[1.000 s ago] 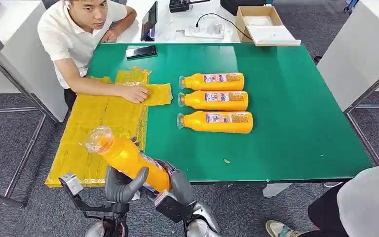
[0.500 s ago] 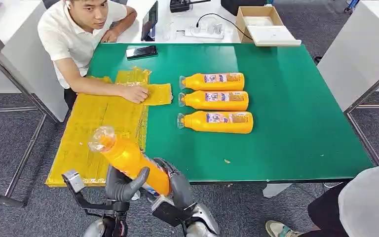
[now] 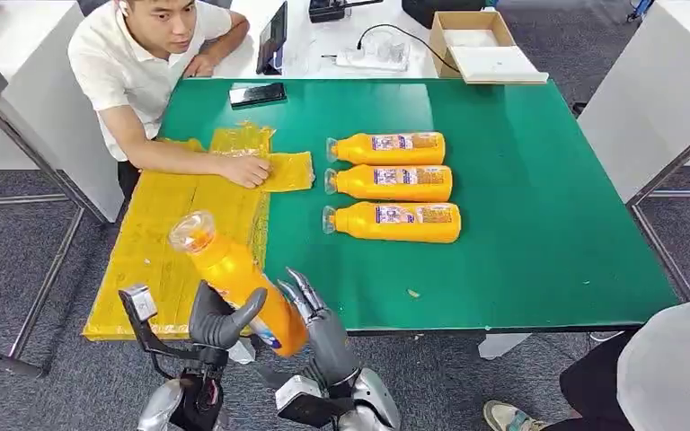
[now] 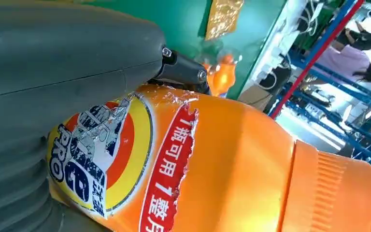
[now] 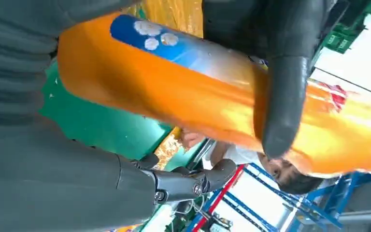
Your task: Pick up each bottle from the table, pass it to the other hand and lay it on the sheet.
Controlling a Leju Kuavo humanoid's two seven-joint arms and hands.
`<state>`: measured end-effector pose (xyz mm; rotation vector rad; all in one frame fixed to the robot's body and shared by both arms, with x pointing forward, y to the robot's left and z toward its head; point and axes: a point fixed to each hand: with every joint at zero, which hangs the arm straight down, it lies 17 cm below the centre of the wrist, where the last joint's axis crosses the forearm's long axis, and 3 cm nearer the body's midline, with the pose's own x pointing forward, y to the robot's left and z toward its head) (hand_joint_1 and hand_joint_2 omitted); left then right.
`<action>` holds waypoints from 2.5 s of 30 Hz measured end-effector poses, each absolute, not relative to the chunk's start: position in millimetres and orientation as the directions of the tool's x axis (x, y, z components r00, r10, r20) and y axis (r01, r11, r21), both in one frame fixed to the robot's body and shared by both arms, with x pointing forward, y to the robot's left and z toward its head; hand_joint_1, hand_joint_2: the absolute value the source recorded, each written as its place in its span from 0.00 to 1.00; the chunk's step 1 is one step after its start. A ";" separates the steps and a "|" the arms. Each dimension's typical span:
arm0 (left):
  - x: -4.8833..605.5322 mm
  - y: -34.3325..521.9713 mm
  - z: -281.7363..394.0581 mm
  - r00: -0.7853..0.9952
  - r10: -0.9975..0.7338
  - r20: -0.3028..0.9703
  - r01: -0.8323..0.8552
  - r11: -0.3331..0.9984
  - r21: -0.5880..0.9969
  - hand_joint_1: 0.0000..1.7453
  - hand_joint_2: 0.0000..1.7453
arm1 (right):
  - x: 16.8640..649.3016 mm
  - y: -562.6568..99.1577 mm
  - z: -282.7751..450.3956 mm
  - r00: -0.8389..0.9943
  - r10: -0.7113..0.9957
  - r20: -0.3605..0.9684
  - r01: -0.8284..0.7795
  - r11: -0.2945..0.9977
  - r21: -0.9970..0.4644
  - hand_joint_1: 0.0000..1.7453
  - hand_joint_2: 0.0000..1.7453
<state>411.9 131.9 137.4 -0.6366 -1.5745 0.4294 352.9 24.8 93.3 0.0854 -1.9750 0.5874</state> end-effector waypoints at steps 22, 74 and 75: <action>488.1 179.6 172.4 -0.375 -0.683 0.627 -0.149 0.712 0.686 1.00 1.00 | 358.1 -41.9 123.9 -0.488 0.244 0.838 -0.039 0.953 -0.301 0.00 0.00; 507.7 102.1 136.6 -0.293 -0.234 0.927 0.186 0.937 0.296 0.00 1.00 | 354.9 -25.2 106.3 -0.425 0.163 0.891 -0.128 0.963 -0.237 0.00 0.00; 502.0 104.2 144.2 -0.291 -0.156 0.944 0.179 0.960 0.214 0.00 1.00 | 354.5 -26.2 104.8 -0.422 0.166 0.891 -0.127 0.963 -0.239 0.00 0.00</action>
